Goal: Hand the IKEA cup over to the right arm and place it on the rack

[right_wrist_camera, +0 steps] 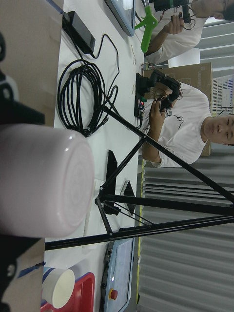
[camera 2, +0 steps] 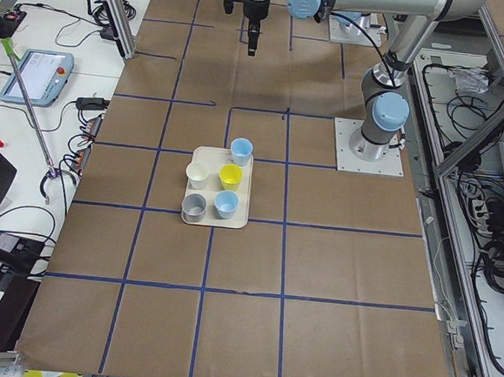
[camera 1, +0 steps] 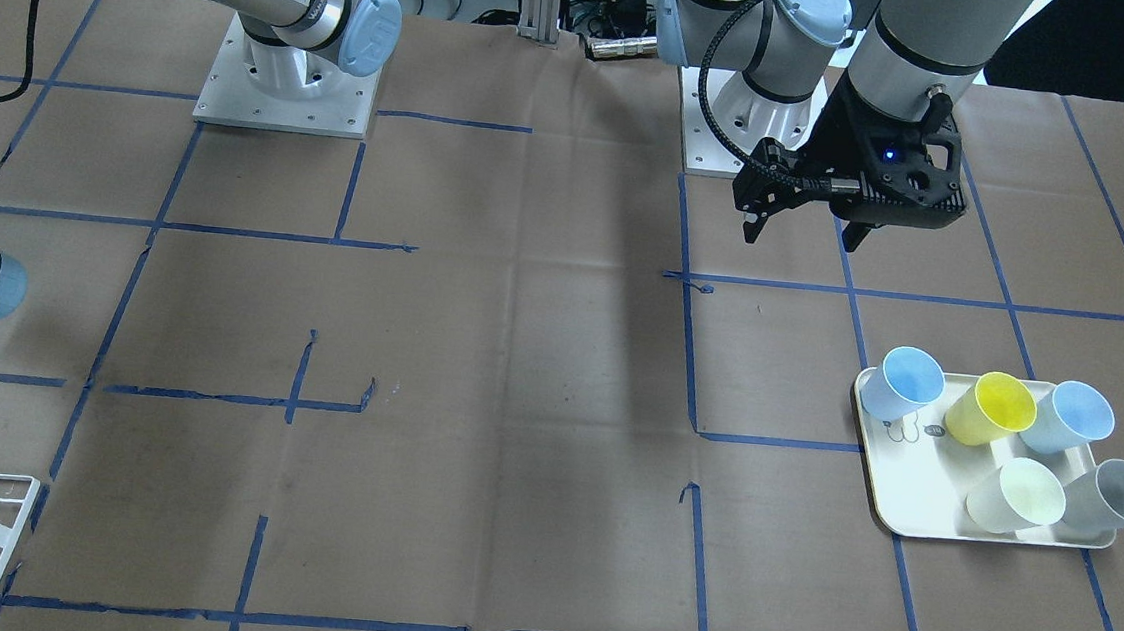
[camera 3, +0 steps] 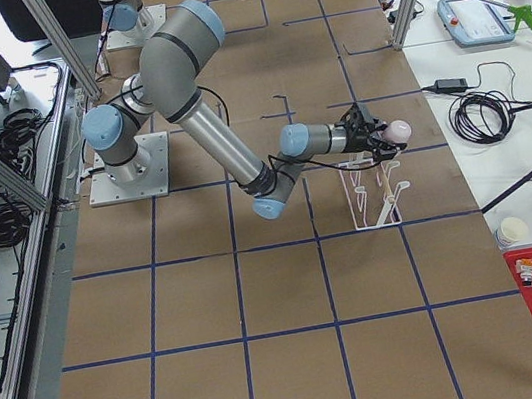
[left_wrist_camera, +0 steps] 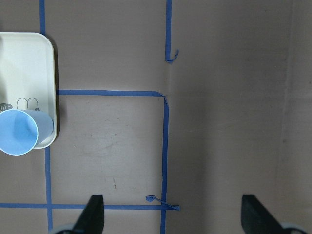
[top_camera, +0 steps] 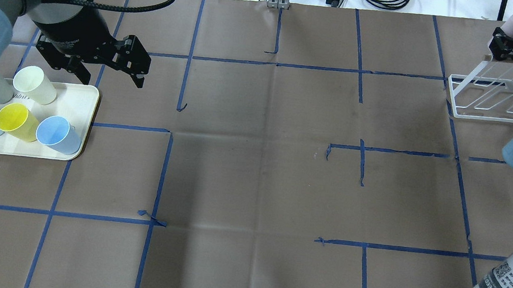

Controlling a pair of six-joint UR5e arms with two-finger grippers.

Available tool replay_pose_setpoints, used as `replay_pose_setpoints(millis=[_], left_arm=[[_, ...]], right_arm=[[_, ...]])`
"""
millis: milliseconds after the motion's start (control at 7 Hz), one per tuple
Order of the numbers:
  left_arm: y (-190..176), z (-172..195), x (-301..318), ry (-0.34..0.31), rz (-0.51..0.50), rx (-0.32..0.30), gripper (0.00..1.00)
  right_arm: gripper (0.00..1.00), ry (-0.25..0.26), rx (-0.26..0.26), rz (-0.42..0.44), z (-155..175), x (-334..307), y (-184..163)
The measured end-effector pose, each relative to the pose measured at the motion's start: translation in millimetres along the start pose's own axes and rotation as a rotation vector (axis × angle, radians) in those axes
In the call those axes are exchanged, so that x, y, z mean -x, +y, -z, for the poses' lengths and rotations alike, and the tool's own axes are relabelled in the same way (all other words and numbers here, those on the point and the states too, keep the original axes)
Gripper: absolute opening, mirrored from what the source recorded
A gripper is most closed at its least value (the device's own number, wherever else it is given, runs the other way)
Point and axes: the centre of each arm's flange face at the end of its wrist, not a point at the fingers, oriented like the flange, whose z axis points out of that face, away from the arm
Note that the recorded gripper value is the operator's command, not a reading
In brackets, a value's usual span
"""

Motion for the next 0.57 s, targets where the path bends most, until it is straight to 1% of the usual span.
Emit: replay_pose_setpoints(millis=[571], left_arm=[[0.2, -0.8, 0.2, 0.001, 0.0, 0.001, 0.99]], right_arm=[[0.99, -0.001, -0.006, -0.002, 1.8, 1.6, -5.8]])
